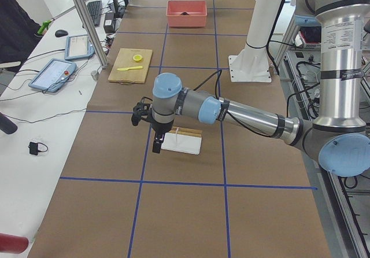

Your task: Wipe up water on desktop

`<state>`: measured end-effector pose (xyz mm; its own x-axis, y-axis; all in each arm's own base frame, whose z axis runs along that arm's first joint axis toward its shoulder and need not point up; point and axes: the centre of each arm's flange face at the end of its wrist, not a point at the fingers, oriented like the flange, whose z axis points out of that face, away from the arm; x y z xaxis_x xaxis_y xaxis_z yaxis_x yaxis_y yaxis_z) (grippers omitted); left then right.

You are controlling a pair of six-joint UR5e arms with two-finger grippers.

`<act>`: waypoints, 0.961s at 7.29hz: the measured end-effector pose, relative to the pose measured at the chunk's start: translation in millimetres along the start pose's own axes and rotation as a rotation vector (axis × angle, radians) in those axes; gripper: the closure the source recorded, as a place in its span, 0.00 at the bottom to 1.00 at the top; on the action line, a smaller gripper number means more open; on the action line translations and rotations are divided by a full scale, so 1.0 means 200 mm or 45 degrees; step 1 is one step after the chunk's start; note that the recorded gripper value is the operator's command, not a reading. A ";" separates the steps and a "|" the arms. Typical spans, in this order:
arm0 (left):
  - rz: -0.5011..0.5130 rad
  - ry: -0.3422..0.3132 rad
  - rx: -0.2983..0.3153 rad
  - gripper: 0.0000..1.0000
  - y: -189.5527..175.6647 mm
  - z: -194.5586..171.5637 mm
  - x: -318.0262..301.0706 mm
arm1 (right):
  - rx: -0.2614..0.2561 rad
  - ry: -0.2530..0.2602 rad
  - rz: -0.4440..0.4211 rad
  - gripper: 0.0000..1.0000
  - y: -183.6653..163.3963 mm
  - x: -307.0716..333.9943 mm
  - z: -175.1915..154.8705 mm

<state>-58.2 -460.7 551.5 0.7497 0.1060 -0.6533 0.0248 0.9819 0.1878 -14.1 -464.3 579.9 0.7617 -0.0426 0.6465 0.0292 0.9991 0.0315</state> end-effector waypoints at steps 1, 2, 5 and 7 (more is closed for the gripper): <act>-0.022 -0.008 -0.050 0.02 0.07 0.01 -0.19 | 0.002 0.002 0.027 0.00 -0.01 0.05 0.00; -0.064 -0.007 -0.088 0.02 0.15 0.03 -0.32 | 0.007 0.000 0.063 0.00 -0.01 0.12 -0.01; -0.158 0.056 -0.155 0.02 0.26 0.14 -0.47 | 0.001 -0.048 0.151 0.00 0.01 0.25 -0.03; -0.172 0.087 -0.161 0.02 0.24 0.17 -0.48 | -0.014 -0.101 0.209 0.00 0.03 0.33 -0.02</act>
<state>-106.5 -428.6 648.1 0.6983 -0.0222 -0.7154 0.0361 0.9993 0.0041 38.5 -461.5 618.9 0.7032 0.1212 0.7005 -0.0841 0.9926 -0.0873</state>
